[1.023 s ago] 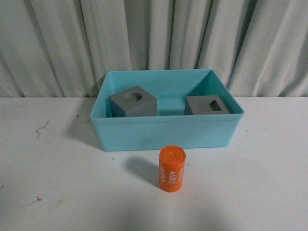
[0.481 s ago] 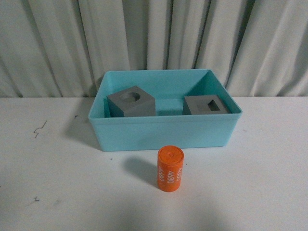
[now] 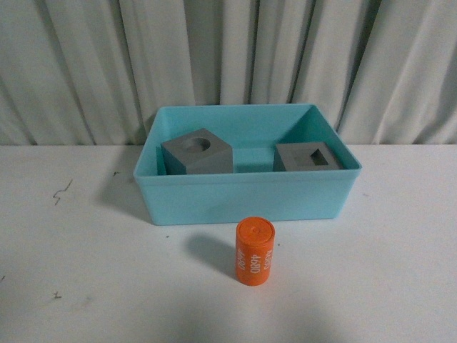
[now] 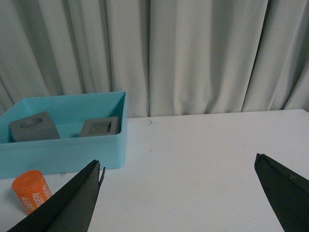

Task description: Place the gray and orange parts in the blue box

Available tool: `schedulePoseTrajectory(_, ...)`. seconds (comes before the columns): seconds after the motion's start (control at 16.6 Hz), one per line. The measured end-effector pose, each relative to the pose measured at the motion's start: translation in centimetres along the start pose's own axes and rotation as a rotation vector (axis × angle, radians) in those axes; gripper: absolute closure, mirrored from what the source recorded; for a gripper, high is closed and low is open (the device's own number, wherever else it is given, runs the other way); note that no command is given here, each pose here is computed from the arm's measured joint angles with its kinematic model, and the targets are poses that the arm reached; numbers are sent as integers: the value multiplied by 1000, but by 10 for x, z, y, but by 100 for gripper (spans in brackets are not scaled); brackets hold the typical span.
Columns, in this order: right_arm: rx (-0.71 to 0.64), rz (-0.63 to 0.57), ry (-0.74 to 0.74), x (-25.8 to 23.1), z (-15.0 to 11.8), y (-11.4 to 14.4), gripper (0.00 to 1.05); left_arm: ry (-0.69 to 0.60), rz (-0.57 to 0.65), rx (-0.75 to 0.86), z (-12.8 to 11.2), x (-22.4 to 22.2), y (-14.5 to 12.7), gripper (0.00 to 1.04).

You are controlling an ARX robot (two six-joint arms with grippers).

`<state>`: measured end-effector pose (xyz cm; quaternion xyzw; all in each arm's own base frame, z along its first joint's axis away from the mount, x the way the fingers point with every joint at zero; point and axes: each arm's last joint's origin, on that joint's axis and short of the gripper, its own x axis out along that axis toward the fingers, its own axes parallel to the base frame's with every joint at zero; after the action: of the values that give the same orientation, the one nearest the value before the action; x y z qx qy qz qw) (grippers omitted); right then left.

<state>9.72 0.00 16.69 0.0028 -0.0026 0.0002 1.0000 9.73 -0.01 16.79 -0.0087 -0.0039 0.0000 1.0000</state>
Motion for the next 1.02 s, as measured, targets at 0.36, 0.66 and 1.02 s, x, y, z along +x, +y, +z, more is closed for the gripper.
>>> schedulePoseTrajectory(0.36,0,0,2,0,0,0,6,8,0,0,-2,0,0,103)
schedulePoseTrajectory(0.66,135,63,283,60,52,-19,6,8,0,0,-2,0,0,46)
schedulePoseTrajectory(1.02,-233,773,499,178,23,89,6,8,-1,0,-2,0,0,7)
